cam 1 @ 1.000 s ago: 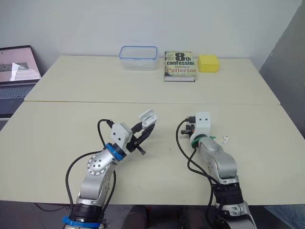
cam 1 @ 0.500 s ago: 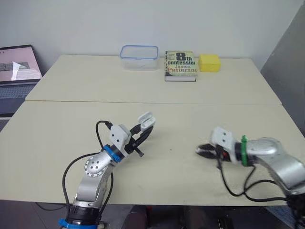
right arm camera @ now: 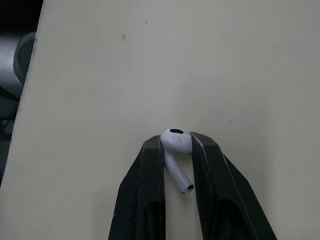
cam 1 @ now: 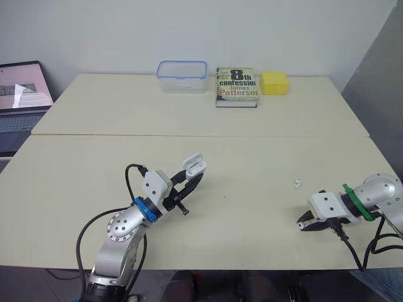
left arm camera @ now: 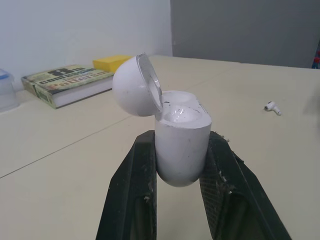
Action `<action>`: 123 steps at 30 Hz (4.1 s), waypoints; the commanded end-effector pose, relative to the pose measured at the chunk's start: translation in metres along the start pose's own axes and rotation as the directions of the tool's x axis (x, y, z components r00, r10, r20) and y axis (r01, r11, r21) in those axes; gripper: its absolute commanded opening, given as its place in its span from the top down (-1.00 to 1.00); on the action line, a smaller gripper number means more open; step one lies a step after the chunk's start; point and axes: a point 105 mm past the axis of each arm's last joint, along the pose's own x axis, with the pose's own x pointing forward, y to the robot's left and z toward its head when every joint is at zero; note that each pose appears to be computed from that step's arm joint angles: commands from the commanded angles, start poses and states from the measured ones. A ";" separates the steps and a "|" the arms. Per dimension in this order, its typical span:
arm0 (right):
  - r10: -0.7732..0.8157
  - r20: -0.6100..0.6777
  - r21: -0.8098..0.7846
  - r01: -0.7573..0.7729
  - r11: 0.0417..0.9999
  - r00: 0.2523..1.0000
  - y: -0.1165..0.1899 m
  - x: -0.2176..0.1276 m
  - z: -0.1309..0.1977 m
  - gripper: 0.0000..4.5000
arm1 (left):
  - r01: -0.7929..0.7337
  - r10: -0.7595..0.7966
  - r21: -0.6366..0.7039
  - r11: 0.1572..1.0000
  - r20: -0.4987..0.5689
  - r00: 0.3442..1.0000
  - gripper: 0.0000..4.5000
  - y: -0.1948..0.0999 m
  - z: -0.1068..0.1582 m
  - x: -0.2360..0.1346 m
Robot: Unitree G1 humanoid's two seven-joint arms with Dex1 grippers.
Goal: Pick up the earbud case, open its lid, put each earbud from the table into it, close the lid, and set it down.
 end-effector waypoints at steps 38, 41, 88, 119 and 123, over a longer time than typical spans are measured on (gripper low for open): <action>-0.126 -0.306 0.001 0.133 0.991 0.944 -0.005 -0.018 0.030 -0.24 | -0.007 0.007 0.002 1.000 0.037 0.999 0.66 -0.006 0.006 0.006; -0.090 -0.323 0.011 0.099 0.995 0.942 -0.001 -0.015 0.025 -0.24 | -0.011 0.011 0.001 1.000 0.037 0.999 0.66 -0.006 0.007 0.005; -0.485 0.636 0.358 0.328 0.874 0.600 -0.063 -0.048 0.189 0.82 | -0.032 0.034 -0.013 0.999 0.132 0.991 0.66 -0.001 0.024 0.031; -0.621 0.718 0.559 0.271 0.784 0.313 -0.089 0.014 0.235 0.82 | -0.027 0.031 -0.025 0.999 0.175 0.984 0.66 -0.008 0.036 0.037; -0.626 0.715 0.567 0.267 0.779 0.310 -0.089 0.018 0.234 0.82 | -0.027 0.031 -0.026 0.999 0.177 0.984 0.66 -0.008 0.036 0.037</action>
